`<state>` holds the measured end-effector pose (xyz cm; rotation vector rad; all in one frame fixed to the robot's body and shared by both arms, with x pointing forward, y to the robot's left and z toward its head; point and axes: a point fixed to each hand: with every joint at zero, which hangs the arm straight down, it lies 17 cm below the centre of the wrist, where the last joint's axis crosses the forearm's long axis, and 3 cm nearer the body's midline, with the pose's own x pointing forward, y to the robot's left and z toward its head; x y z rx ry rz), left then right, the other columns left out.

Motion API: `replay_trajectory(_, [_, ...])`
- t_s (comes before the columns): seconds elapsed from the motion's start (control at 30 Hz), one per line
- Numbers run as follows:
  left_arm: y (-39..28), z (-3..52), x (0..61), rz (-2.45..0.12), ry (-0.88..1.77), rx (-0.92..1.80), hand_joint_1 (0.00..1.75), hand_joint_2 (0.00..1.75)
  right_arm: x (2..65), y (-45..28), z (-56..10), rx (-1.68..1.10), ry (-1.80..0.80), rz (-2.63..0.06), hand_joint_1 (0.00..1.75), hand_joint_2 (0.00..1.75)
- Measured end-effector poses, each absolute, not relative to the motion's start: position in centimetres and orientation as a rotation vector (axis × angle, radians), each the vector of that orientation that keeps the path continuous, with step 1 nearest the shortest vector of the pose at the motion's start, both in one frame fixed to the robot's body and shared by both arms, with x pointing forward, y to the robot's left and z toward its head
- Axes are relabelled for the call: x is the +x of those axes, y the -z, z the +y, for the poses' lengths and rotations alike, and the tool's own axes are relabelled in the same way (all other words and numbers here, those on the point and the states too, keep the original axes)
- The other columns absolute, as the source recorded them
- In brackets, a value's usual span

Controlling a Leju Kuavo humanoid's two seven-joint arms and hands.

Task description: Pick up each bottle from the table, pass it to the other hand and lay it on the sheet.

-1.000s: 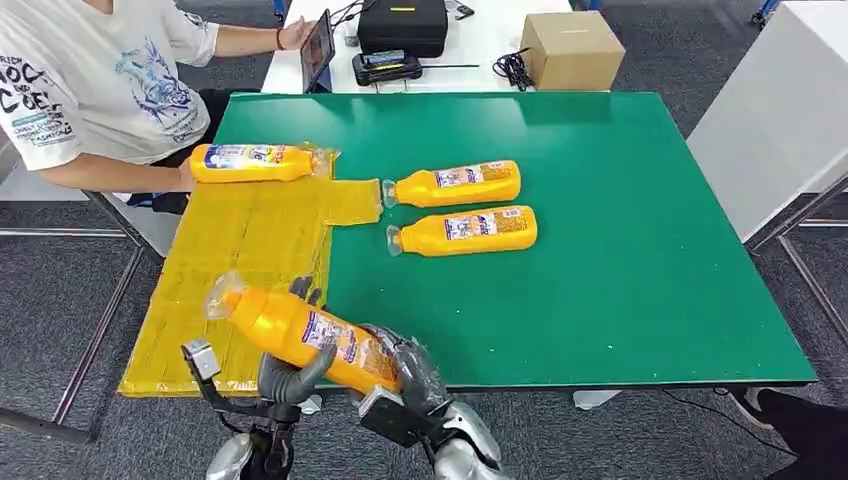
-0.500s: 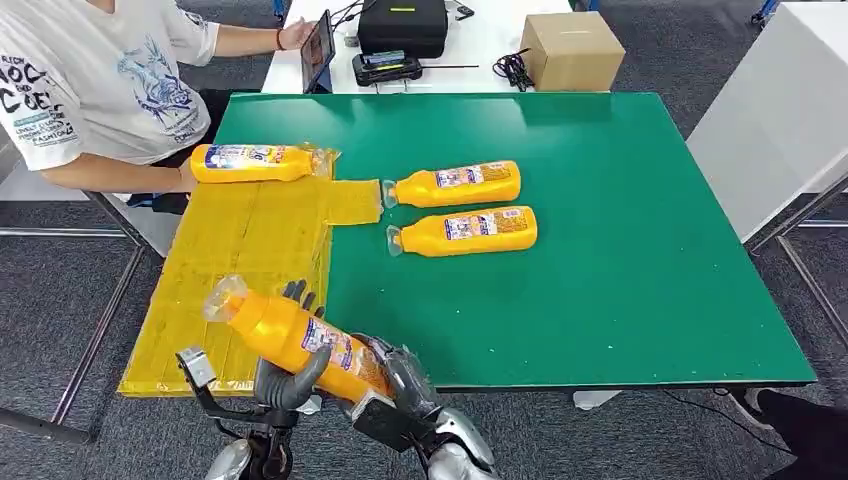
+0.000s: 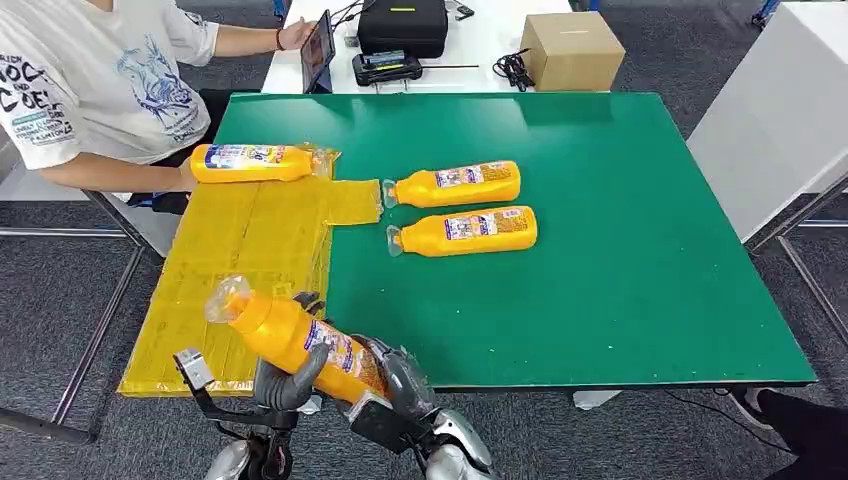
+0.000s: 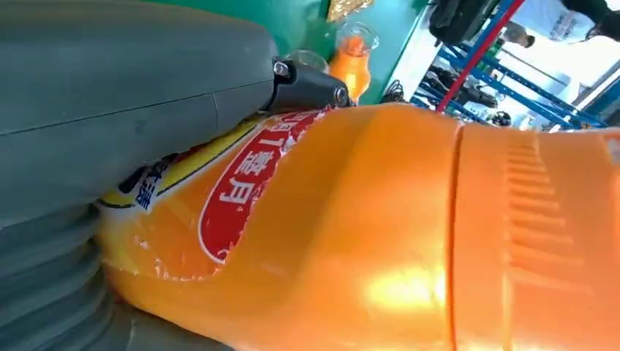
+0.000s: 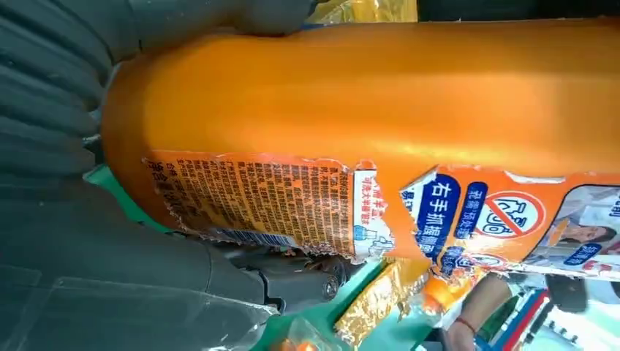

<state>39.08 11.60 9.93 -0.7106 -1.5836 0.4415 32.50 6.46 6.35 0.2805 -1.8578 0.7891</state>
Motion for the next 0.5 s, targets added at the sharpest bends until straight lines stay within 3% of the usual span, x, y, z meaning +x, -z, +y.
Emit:
replay_trajectory(0.27, [-11.1, 12.0, 39.3, -1.627, -0.430, -0.692, 1.75, 1.75, 33.1, -7.0, 6.2, 0.235, -0.774, -1.881, 1.69, 1.75])
replay_trajectory(0.3, [-11.3, 12.1, 39.3, -1.633, -0.428, -0.689, 1.75, 1.75, 33.2, -7.2, 6.1, 0.227, -0.770, -1.886, 1.48, 1.75])
replay_trajectory(0.33, [-11.5, 12.2, 39.3, -1.641, -0.429, -0.683, 1.75, 1.75, 33.4, -7.3, 6.1, 0.219, -0.765, -1.889, 0.44, 1.75])
replay_trajectory(0.37, [-11.7, 12.3, 39.4, -1.647, -0.429, -0.681, 1.75, 1.75, 33.5, -7.5, 6.0, 0.212, -0.761, -1.892, 0.00, 1.75])
replay_trajectory(0.4, [-12.0, 12.4, 39.4, -1.656, -0.430, -0.678, 1.75, 1.75, 33.6, -7.6, 5.9, 0.203, -0.760, -1.895, 0.00, 0.00])
replay_trajectory(0.5, [-12.8, 13.2, 39.7, -1.693, -0.437, -0.639, 1.75, 1.75, 34.1, -7.8, 5.5, 0.166, -0.744, -1.898, 0.00, 0.00])
